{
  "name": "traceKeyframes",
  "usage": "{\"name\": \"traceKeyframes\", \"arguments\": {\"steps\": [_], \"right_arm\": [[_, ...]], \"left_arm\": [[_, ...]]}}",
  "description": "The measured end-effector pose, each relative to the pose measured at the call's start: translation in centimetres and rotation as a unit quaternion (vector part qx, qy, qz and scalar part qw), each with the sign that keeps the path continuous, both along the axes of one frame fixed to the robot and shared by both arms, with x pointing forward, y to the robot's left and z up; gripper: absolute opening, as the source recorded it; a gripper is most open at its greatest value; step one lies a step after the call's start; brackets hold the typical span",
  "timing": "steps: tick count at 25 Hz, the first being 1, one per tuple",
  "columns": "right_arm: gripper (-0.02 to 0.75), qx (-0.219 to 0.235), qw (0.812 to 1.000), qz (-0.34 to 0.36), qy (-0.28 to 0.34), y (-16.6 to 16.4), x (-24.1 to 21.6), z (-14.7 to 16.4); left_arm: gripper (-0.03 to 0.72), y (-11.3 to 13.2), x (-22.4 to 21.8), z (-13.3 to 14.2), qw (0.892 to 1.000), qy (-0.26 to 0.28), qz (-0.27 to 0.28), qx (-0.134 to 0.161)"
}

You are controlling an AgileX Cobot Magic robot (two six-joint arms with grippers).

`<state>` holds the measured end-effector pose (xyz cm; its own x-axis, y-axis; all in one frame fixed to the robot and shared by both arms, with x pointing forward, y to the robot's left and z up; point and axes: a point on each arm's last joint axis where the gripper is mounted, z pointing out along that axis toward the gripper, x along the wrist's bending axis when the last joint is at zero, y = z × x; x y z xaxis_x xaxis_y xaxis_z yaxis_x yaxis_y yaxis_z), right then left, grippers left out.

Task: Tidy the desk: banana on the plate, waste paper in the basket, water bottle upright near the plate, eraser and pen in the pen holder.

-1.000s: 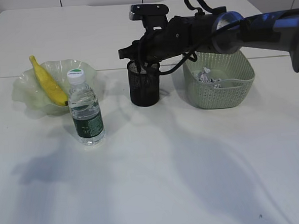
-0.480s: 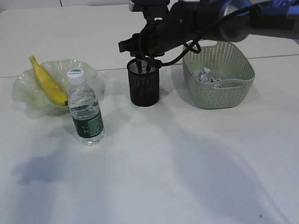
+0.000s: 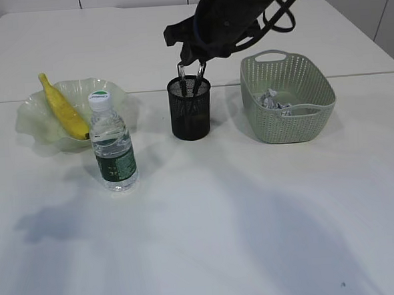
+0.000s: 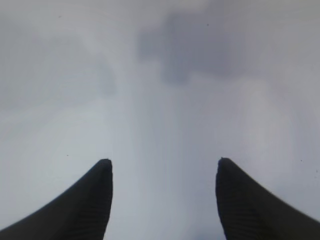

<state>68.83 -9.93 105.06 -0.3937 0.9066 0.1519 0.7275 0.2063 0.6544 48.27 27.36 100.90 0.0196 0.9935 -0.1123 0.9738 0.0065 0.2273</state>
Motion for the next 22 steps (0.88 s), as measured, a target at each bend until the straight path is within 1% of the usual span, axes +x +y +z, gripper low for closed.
{"name": "traceKeyframes", "arguments": {"steps": [4, 6, 8, 11, 14, 18, 22], "right_arm": [[0.244, -0.041, 0.999, 0.0, 0.007, -1.5, -1.6, 2.8], [0.244, -0.053, 0.998, -0.02, 0.021, -3.1, -1.9, 3.6], [0.244, -0.06, 0.996, -0.053, 0.044, -5.6, -1.8, 4.1], [0.245, -0.067, 0.99, -0.102, 0.077, -9.7, -1.7, 4.5], [0.247, -0.067, 0.983, -0.145, 0.093, -13.4, -1.8, 5.3], [0.247, -0.063, 0.974, -0.199, 0.092, -18.1, -2.1, 6.5], [0.247, -0.056, 0.966, -0.24, 0.082, -21.1, -2.9, 7.9]], "left_arm": [[0.457, 0.0, 0.0, 0.0, 1.0, 0.0, -0.001, 0.003], [0.457, 0.1, 0.0, 0.0, 1.0, 0.0, -0.002, 0.005], [0.457, 0.1, 0.0, 0.0, 1.0, 0.0, -0.003, 0.006], [0.457, 0.1, 0.1, 0.0, 1.0, -0.006, -0.002, 0.006], [0.457, 0.1, 0.2, 0.0, 1.0, -0.013, -0.002, 0.006], [0.457, 0.1, 0.3, 0.1, 1.0, -0.015, -0.003, 0.008], [0.457, 0.4, 0.3, 0.0, 0.999, -0.017, -0.011, 0.026]]}}
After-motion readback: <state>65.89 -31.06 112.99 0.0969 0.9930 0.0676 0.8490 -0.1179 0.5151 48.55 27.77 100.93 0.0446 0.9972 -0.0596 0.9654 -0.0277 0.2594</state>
